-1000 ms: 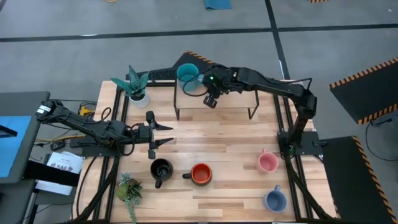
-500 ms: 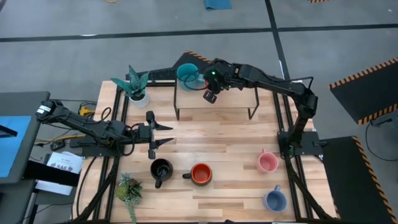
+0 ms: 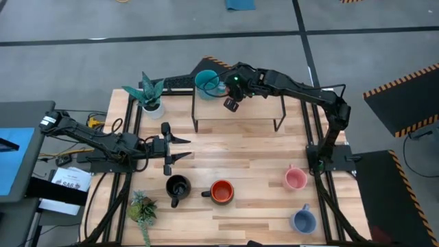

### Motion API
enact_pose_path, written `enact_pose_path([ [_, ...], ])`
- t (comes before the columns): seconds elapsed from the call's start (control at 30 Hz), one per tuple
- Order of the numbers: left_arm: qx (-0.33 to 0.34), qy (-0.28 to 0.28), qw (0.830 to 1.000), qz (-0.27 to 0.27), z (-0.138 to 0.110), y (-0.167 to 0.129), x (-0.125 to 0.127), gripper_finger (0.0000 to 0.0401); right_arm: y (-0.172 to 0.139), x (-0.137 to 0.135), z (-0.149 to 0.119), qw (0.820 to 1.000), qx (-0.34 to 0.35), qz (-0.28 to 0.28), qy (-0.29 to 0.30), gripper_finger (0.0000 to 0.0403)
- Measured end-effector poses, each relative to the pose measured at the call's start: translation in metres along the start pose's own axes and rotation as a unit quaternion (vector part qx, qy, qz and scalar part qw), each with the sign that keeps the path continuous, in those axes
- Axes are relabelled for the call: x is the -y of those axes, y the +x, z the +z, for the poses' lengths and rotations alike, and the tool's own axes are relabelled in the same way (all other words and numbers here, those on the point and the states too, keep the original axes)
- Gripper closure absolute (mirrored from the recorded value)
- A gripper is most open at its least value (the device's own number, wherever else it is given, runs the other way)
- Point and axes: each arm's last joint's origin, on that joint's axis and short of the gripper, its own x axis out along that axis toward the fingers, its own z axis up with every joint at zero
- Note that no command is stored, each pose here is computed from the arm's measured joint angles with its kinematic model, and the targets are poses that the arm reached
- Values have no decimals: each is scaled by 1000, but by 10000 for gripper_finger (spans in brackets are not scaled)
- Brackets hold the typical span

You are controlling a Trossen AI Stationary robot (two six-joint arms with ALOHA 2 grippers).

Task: Place coffee mugs
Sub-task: Put the red mug on the shelf, then put the black mug on the shelf

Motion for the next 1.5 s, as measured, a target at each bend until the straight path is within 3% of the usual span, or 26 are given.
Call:
enact_pose_path([
  [0.27, -2, 7, 1000, 0, 0, 0, 0, 230, -22, 4, 14, 1000, 18, 1, -7, 296],
  [0.4, -5, 5, 1000, -1, -1, 0, 0, 230, -36, 1, 12, 1000, -4, 22, -22, 296],
  [0.6, -10, -2, 1000, -7, -2, 0, 1, 230, -63, -16, -9, 993, -56, 89, -44, 296],
  [0.83, -12, -13, 1000, -8, -3, 0, 1, 230, -99, -48, -60, 988, -41, 135, -59, 296],
  [1.0, -13, -24, 1000, -8, -3, 0, 1, 230, -114, -81, -113, 978, 37, 199, -46, 296],
  [1.2, -31, -46, 998, -14, -7, 0, 2, 230, -112, -122, -169, 938, 182, 292, -38, 296],
  [1.37, -33, -72, 995, -63, -7, 0, 5, 230, -100, -148, -192, 898, 273, 342, -36, 296],
  [1.5, -35, -92, 991, -90, -7, -1, 6, 230, -90, -158, -193, 890, 301, 337, -65, 296],
])
